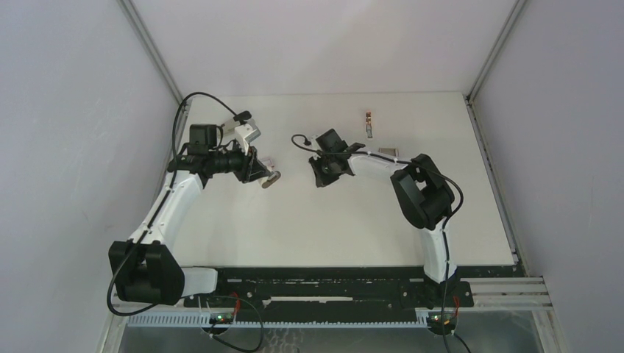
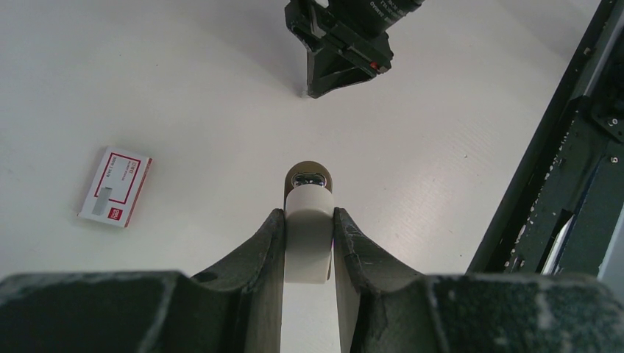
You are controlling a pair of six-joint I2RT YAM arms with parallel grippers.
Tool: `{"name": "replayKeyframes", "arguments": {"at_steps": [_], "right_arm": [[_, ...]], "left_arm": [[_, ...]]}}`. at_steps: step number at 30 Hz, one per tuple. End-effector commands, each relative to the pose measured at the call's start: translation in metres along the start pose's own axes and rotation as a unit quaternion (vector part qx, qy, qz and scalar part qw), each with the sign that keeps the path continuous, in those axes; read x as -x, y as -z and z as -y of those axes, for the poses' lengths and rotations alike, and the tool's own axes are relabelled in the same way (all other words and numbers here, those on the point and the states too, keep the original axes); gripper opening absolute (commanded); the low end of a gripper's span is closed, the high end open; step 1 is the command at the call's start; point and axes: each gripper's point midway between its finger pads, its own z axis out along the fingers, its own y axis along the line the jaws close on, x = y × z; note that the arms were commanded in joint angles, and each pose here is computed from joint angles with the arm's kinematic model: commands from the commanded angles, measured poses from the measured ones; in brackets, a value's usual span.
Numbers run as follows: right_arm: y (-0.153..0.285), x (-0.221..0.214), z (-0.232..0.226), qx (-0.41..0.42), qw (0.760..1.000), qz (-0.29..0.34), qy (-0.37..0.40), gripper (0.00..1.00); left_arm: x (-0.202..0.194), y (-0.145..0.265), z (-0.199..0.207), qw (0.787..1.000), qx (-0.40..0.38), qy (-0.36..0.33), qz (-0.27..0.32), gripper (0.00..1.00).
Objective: Unload the staples from the stapler
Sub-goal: Adjust the staple at the center of the board.
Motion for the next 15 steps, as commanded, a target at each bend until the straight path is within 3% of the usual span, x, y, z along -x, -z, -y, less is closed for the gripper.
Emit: {"name": "replayKeyframes", "arguments": {"at_steps": [1, 15], "right_arm": [[0.0141, 0.0262, -0.0082, 0.047, 0.997, 0.036, -0.038, 0.11], [0.0113, 0.0193, -0.0062, 0.126, 0.985, 0.023, -0.117, 0.1]], "left_arm": [[-0.0004, -0.0027, 0.0028, 1.0, -0.015, 0.005, 0.012, 0.01], [-0.0019, -0.0038, 0.0024, 1.0, -0.018, 0.009, 0.01, 0.02]]}}
